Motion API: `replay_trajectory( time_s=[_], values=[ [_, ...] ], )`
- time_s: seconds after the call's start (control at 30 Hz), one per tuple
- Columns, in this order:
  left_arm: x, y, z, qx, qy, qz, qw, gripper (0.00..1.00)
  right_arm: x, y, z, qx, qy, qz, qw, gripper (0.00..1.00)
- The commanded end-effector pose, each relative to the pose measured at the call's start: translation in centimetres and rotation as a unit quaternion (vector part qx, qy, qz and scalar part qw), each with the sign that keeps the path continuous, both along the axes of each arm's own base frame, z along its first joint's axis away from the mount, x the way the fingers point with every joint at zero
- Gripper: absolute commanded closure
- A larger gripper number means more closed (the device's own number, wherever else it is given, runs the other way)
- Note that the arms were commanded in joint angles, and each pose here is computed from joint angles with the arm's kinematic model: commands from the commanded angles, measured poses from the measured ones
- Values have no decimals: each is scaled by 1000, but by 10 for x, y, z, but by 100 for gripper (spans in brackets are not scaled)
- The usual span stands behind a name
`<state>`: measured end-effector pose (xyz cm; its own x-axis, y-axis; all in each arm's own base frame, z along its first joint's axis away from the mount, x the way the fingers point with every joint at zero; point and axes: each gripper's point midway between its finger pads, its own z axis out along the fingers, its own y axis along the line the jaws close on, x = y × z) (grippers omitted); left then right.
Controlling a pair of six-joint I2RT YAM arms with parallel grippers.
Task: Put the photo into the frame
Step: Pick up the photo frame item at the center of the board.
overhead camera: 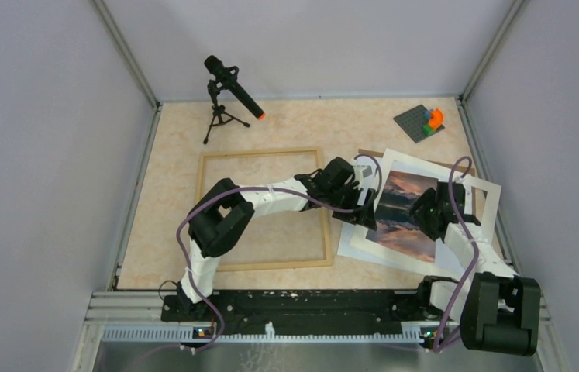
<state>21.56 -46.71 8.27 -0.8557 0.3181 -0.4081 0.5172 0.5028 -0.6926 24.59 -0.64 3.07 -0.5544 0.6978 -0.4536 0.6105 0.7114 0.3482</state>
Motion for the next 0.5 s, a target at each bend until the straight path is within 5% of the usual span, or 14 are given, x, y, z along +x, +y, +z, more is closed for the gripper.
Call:
replay_trajectory(
  time_s=[0.0, 0.27, 0.47],
  values=[
    [30, 9, -7, 45, -28, 70, 996, 13, 0, 0, -5, 9, -11, -10, 1000, 34],
    [13, 0, -30, 45, 59, 69, 995, 13, 0, 4, -9, 14, -8, 4, 1000, 34],
    [7, 2, -35, 43, 83, 67, 993, 13, 12, 30, 17, 45, -46, 111, 992, 36]
  ],
)
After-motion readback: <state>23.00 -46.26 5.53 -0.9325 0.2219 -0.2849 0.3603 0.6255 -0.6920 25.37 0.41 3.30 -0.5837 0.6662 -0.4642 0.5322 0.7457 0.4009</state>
